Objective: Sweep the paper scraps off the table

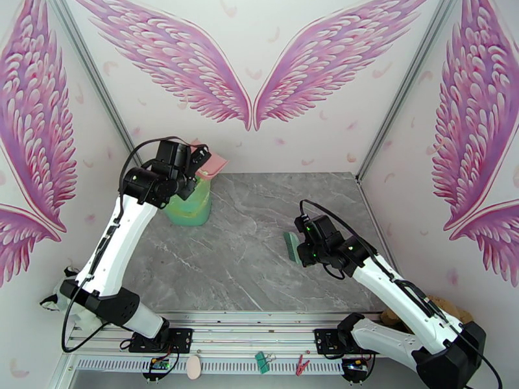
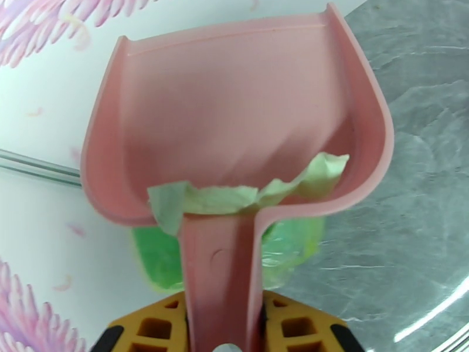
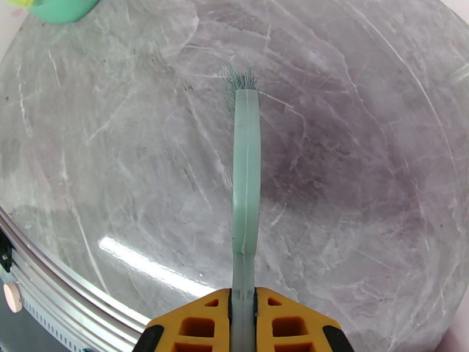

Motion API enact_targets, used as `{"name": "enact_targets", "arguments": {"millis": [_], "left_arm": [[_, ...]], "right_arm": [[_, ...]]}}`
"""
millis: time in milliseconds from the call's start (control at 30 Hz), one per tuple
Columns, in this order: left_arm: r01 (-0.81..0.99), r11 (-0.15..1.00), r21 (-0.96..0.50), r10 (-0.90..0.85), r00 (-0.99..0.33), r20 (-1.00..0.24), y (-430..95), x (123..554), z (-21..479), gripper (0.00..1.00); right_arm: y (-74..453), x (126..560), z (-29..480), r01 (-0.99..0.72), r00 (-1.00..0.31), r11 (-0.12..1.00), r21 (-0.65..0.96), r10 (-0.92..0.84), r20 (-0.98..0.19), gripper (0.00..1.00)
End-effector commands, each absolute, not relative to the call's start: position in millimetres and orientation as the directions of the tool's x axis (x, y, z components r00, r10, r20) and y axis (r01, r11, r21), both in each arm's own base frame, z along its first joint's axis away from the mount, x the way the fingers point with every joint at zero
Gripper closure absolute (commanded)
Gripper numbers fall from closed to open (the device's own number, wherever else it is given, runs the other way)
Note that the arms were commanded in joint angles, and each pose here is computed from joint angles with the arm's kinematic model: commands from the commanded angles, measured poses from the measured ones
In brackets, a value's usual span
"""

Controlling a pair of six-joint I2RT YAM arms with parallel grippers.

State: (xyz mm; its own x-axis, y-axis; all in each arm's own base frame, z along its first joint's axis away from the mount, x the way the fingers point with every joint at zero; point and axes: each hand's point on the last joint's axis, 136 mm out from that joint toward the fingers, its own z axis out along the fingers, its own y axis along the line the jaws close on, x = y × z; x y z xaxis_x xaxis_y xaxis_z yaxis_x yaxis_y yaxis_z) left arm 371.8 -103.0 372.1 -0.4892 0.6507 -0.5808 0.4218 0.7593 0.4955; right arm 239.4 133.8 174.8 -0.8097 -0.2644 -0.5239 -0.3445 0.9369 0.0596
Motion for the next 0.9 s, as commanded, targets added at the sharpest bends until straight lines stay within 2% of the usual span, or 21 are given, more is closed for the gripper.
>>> {"name": "enact_targets", "arguments": {"millis": [0, 267, 367, 467, 600, 700, 767, 833, 867], "left_arm": [[0.504, 0.798, 0.330, 0.567, -0.442, -0.695, -133.6, 345.9, 374.1, 1.00], [0.582, 0.771, 0.259, 0.589, -0.495, -0.639, -167.1, 314.1, 287.0, 1.00], [0.586, 0.782, 0.213, 0.557, -0.504, -0.660, -181.4, 310.0, 256.6, 1.00], [0.602, 0.781, 0.168, 0.545, -0.524, -0.655, -194.5, 303.8, 212.9, 1.00], [0.619, 0.777, 0.114, 0.525, -0.538, -0.660, -212.9, 301.7, 178.7, 1.00], [0.656, 0.750, 0.083, 0.510, -0.493, -0.705, -234.7, 297.5, 169.0, 1.00], [0.784, 0.613, 0.091, 0.577, -0.367, -0.730, -266.3, 273.8, 160.6, 1.00], [0.781, 0.600, 0.171, 0.634, -0.335, -0.698, -272.5, 269.7, 143.1, 1.00], [0.798, 0.581, 0.159, 0.653, -0.340, -0.677, -275.7, 266.8, 133.4, 1.00]], "right_arm": [[136.7, 240.8, 174.9, -0.335, -0.810, 0.939, 0.072, -0.249, -0.531, 1.00], [130.6, 245.1, 198.2, -0.302, -0.786, 0.948, 0.101, -0.188, -0.588, 1.00], [126.5, 243.5, 221.6, -0.285, -0.760, 0.949, 0.137, -0.136, -0.636, 1.00], [126.5, 238.6, 250.2, -0.283, -0.725, 0.938, 0.199, -0.074, -0.684, 1.00], [140.8, 230.5, 280.9, -0.339, -0.694, 0.884, 0.323, -0.003, -0.720, 1.00], [155.7, 226.2, 295.9, -0.385, -0.689, 0.824, 0.417, 0.045, -0.723, 1.00], [160.4, 226.1, 303.2, -0.396, -0.687, 0.798, 0.454, 0.071, -0.723, 1.00], [162.1, 226.7, 308.6, -0.396, -0.686, 0.781, 0.483, 0.098, -0.721, 1.00], [162.8, 227.2, 311.2, -0.397, -0.685, 0.772, 0.496, 0.110, -0.720, 1.00]]}}
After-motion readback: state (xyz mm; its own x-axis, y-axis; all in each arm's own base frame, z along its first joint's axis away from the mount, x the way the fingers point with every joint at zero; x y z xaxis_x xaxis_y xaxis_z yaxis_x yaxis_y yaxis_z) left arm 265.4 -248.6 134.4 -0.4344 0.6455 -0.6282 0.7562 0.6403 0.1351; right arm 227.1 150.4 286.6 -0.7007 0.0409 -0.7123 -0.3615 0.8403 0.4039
